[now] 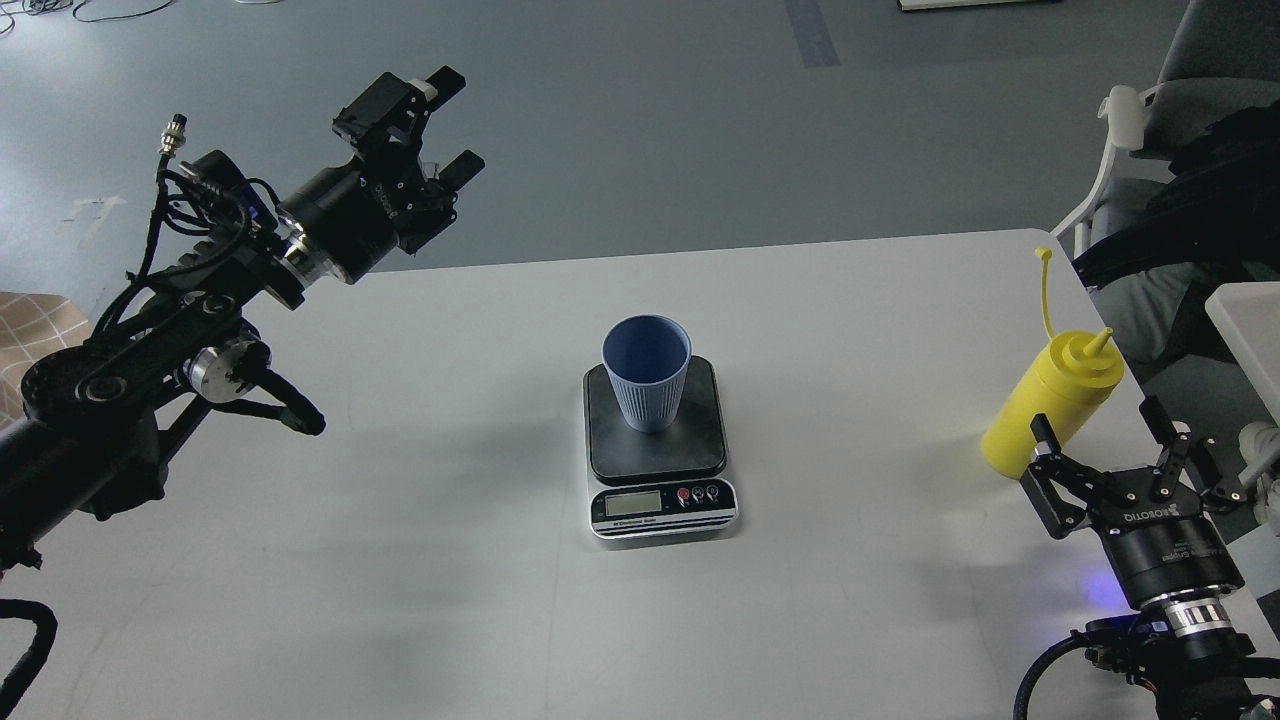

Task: Pour seasoning into cup on scale with both arms
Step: 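Lower the right gripper to the yellow squeeze bottle, then close the right gripper around the yellow bottle and lift it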

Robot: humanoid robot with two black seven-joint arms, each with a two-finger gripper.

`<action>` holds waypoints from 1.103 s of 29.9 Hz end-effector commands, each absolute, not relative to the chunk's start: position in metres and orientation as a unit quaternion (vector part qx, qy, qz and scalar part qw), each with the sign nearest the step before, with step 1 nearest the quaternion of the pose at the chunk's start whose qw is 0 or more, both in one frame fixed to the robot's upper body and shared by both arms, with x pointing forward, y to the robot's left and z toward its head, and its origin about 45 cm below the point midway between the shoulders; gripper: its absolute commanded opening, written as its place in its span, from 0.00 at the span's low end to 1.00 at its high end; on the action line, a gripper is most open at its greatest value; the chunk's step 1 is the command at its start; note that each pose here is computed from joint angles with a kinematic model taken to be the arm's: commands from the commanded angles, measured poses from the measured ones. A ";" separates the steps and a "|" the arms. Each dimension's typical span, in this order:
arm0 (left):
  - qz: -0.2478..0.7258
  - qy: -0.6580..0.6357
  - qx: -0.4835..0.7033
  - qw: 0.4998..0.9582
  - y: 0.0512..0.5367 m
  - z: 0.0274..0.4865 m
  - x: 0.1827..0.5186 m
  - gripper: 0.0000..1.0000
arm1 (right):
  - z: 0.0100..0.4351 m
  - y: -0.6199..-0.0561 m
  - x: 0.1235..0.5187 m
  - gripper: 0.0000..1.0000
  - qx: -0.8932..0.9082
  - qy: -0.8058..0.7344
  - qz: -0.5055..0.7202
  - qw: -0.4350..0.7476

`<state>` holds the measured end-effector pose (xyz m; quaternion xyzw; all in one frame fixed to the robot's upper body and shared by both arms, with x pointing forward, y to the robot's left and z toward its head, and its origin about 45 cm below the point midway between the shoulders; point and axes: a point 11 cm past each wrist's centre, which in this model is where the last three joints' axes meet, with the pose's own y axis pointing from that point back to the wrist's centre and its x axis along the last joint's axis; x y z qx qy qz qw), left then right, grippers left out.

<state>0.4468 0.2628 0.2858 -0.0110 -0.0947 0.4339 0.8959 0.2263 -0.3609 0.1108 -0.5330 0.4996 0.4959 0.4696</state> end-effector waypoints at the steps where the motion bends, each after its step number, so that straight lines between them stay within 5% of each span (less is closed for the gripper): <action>1: 0.429 -0.096 -0.013 0.898 0.260 0.288 0.445 1.00 | 0.110 -0.360 0.237 1.00 -0.534 0.496 0.496 0.472; 33: 0.422 -0.115 -0.006 0.899 0.269 0.300 0.439 1.00 | 0.083 -0.359 0.265 1.00 -0.527 0.523 0.510 0.436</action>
